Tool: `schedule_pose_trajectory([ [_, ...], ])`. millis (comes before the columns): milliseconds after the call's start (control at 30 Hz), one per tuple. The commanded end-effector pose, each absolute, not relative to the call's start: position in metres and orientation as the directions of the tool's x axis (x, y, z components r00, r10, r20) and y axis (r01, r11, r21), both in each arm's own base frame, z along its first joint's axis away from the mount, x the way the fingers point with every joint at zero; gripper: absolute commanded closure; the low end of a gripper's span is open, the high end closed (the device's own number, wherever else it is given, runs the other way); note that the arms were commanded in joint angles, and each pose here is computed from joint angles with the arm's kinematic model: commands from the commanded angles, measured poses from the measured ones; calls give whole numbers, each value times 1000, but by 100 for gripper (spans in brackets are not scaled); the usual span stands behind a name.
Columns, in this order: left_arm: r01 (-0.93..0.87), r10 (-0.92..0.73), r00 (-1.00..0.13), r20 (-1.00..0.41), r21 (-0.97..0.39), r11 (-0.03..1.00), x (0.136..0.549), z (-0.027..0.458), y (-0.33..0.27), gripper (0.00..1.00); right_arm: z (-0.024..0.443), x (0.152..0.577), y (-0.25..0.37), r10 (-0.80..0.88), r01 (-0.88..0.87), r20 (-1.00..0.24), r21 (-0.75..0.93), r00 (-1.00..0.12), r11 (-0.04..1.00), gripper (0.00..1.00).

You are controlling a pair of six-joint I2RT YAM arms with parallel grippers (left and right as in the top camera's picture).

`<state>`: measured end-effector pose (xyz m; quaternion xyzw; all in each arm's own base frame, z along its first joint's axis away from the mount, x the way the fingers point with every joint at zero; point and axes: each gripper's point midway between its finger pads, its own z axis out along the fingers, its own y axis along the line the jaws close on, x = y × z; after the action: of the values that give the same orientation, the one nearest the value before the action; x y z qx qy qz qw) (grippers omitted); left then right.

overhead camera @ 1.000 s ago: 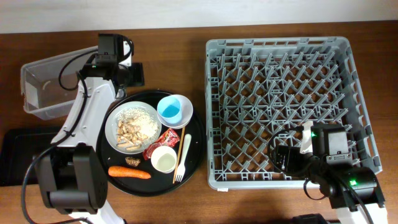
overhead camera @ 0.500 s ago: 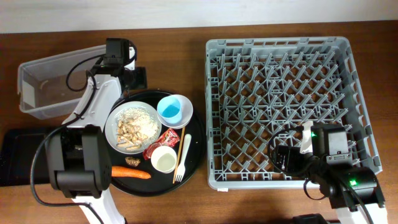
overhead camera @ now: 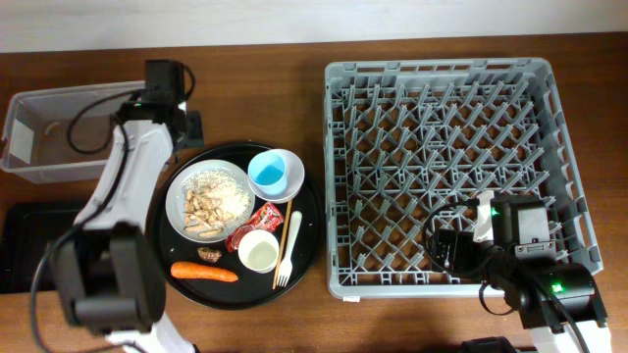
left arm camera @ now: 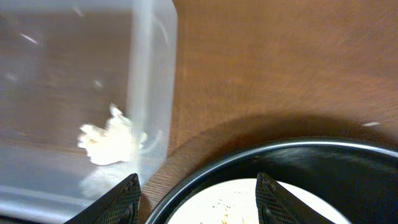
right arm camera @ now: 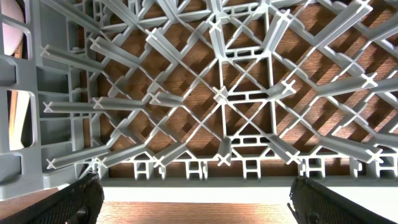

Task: Sort waste into correct bins and load items into the dishwasher rack
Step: 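Withdraw the left gripper from the bin back toward the tray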

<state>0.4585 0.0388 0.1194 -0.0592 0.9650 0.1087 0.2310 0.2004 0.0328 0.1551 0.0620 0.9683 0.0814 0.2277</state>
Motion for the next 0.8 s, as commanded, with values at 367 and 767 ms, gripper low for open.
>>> schedule_pose_trajectory([
  [367, -340, -208, -833, -512, 178, 923, 457, 130, 121, 41, 161, 202, 31, 159, 88, -444, 177, -882, 980, 1],
  [767, -311, -234, -893, -385, 148, 939, 440, 93, 116, 40, 161, 202, 31, 159, 88, -444, 177, -882, 980, 1],
])
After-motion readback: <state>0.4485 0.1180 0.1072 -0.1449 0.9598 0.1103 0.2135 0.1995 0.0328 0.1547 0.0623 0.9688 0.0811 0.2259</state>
